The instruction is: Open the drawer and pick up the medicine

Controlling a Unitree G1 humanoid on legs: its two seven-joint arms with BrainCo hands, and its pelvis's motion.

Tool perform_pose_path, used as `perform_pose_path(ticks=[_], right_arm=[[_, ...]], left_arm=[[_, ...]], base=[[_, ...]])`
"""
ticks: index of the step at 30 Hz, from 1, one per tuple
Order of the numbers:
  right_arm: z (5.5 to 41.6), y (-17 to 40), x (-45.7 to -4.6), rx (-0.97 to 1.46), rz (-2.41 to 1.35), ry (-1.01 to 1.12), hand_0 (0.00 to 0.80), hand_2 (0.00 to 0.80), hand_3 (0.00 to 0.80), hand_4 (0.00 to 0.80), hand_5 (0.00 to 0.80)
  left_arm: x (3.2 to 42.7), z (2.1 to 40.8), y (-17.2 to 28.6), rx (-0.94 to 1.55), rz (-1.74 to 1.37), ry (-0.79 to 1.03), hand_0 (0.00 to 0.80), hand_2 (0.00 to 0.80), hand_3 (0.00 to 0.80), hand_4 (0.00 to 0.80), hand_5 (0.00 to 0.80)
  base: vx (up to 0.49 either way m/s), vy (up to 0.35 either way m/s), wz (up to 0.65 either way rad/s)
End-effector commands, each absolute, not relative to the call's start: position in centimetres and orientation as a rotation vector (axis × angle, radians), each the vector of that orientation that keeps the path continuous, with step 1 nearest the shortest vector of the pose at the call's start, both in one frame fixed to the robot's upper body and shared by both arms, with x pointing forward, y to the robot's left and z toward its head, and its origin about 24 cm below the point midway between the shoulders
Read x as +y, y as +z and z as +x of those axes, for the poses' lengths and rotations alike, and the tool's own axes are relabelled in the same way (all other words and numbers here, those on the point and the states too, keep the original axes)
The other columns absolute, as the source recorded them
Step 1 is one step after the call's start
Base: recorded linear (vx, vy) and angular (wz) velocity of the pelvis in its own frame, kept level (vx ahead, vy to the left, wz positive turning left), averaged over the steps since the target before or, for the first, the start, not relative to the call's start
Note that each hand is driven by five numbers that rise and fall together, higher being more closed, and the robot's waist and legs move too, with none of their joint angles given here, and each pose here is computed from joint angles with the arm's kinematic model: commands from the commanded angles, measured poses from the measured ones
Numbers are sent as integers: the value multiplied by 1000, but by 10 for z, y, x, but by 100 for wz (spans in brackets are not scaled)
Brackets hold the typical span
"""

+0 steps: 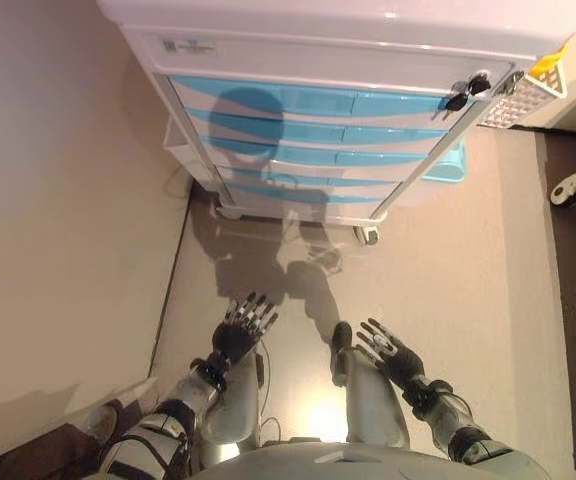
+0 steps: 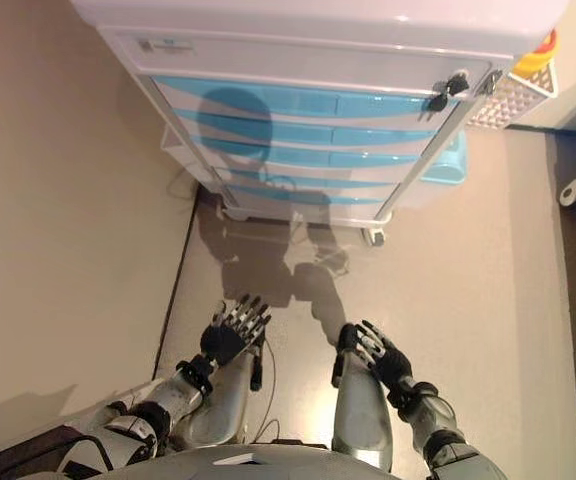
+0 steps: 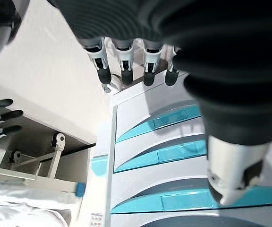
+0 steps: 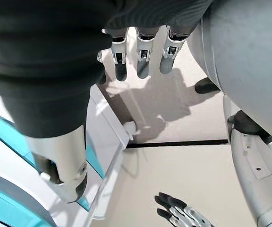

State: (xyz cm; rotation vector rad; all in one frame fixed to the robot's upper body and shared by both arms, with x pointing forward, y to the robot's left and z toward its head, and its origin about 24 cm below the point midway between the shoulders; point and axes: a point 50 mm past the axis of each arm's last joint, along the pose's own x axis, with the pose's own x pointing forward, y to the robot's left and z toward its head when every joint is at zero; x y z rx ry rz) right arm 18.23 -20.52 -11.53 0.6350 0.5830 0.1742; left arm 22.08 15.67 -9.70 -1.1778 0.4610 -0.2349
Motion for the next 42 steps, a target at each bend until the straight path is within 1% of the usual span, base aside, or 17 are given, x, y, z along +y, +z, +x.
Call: perform_pose_path(ticks=[1,8,21,34,42], right_arm=[[171,-120,-193,603,661,206,0,0,0,0,0],[176,-117,-191,606,671,227,0,0,0,0,0],[191,-110,-189,619,641,285,0,0,0,0,0],[200,-104,-189,615,636,317,0,0,0,0,0],[204,-101,-190,610,615,339,0,0,0,0,0]], left_arm=[[143,232,-86,346,-1372,-232,0,0,0,0,0],[151,256,-70,241,-1465,-174,0,0,0,0,0],[165,306,-22,3,-1522,-194,0,0,0,0,0],[190,352,46,-195,-1474,-306,0,0,0,0,0],[189,374,94,-296,-1439,-425,0,0,0,0,0]], base=[[0,0,0],[18,8,-6],[31,24,-6],[-5,-5,-1],[0,0,0]])
